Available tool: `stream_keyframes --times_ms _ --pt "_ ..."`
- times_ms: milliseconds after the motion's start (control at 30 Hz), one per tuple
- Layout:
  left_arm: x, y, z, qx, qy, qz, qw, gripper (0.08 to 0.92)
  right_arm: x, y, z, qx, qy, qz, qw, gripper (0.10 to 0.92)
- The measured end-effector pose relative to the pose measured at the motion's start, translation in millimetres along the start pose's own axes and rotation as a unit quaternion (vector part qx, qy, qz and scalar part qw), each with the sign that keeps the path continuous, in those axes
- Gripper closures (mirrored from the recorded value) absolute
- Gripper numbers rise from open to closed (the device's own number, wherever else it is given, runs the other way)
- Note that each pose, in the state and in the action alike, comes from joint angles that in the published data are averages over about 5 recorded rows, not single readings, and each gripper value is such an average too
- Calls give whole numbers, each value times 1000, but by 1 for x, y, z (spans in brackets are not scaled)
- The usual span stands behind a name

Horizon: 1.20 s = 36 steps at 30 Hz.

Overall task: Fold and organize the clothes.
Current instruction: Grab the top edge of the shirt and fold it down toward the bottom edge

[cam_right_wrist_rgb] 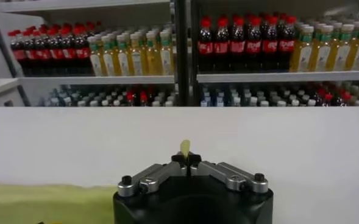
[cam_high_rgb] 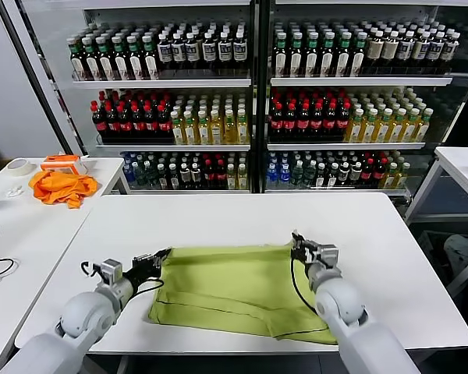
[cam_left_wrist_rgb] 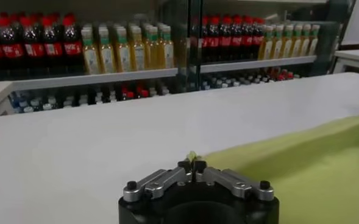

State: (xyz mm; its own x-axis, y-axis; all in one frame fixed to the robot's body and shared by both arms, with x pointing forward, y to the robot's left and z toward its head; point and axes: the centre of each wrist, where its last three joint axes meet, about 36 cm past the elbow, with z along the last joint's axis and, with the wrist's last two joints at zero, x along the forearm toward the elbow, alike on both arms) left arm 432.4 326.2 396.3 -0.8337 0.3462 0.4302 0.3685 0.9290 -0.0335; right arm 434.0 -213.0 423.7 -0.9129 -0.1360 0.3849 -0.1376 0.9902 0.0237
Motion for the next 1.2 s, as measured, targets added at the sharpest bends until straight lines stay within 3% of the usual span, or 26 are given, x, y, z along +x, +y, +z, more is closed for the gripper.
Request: stream_keyframes --times_ms 467,867,1033,1200 --pt "29 -19 18 -13 15 14 1000 917 41 2 21 6 27 14 1000 914" --pt "42 -33 20 -22 43 14 999 911 56 6 30 13 28 2 1000 909" --pt "41 -37 20 -27 45 1 999 801 66 6 32 20 31 -2 999 805" --pt "42 -38 12 -23 31 -15 999 662 80 6 31 26 28 -1 999 658"
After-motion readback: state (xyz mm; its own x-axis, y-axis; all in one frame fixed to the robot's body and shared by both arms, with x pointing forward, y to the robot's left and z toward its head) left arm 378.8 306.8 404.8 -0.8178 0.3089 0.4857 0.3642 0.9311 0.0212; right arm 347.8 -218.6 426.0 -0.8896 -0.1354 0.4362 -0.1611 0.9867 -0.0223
